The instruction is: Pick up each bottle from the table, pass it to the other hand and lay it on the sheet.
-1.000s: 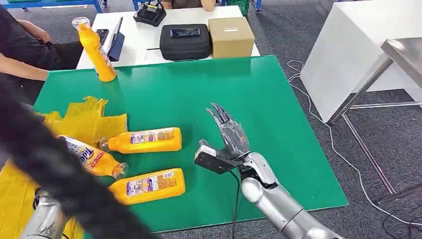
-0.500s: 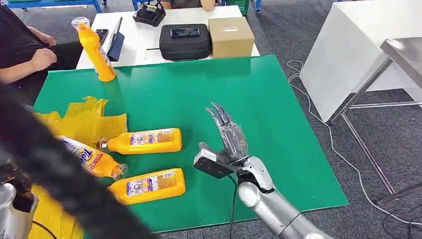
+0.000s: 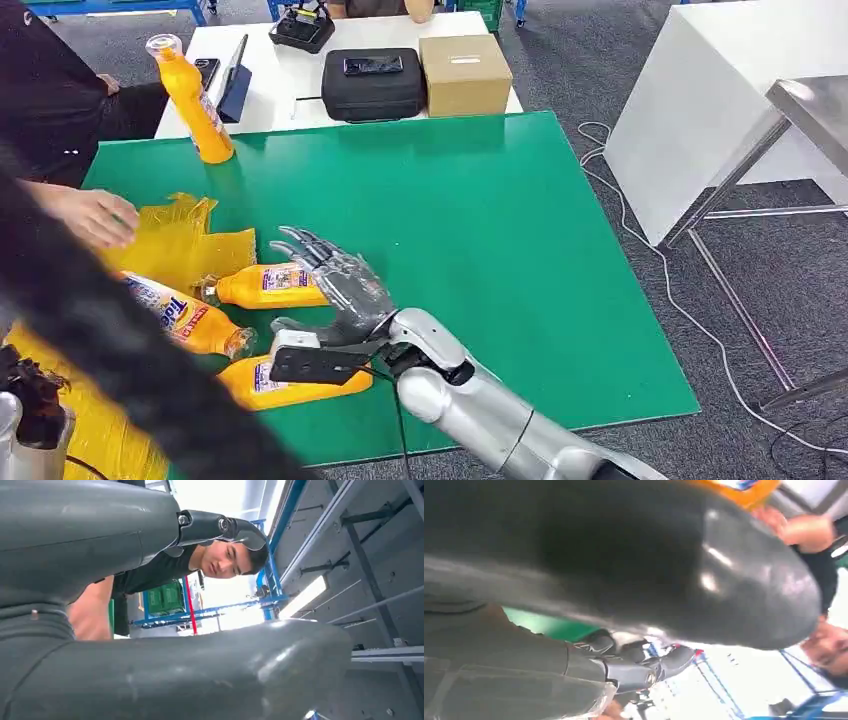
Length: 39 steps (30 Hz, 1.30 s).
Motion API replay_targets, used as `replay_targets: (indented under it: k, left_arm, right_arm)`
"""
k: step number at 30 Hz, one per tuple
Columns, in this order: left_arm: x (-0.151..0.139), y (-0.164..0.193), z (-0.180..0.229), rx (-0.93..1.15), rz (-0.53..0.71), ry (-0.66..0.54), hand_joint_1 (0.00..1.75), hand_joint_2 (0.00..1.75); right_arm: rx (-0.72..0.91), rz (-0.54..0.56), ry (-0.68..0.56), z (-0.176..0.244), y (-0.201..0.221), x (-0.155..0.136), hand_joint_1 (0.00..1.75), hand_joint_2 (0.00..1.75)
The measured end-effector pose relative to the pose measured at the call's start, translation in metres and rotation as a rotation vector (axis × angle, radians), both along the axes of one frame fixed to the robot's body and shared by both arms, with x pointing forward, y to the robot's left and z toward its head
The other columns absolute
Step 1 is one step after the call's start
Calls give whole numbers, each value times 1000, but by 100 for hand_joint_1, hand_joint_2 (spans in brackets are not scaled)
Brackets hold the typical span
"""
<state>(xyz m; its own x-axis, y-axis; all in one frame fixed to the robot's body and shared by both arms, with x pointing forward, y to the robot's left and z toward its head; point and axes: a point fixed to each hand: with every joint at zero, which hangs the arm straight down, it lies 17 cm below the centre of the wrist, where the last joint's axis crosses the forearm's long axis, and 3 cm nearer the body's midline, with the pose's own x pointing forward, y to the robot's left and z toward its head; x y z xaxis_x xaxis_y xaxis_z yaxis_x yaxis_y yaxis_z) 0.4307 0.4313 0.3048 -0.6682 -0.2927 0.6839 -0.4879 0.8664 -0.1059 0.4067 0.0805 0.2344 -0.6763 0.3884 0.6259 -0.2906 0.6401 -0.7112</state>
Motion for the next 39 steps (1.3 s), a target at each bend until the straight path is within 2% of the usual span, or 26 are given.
replay_targets:
  k: [6, 7, 12, 16, 21, 28, 34, 39]
  left_arm:
    - [0, -1, 0, -3, -2, -1, 0, 0]
    - [0, -2, 0, -3, -2, -1, 0, 0]
    - [1, -2, 1, -6, -4, -2, 0, 0]
    - [8, -15, 9, -10, -33, -17, 0, 0]
    - [16, -28, 16, -25, -50, -22, 0, 0]
    - [17, -31, 13, -34, -53, -10, 0, 0]
    - [7, -33, -2, -34, -55, 15, 0, 0]
    - [10, -44, -5, -22, -83, 41, 0, 0]
  right_arm:
    - [-13, 33, -15, 4, 13, -6, 0, 0]
    - [-16, 37, -16, 4, 15, -7, 0, 175]
    - [-40, 63, 2, 1, 25, -10, 0, 175]
    - [-117, 113, 42, -7, 58, -20, 0, 175]
    - [-279, 110, 97, -48, 81, -25, 0, 175]
    - [-436, 9, 82, -101, 66, -14, 0, 175]
    - [-465, 20, 101, -122, 64, -24, 0, 175]
    - [-504, 7, 73, -128, 64, -35, 0, 175]
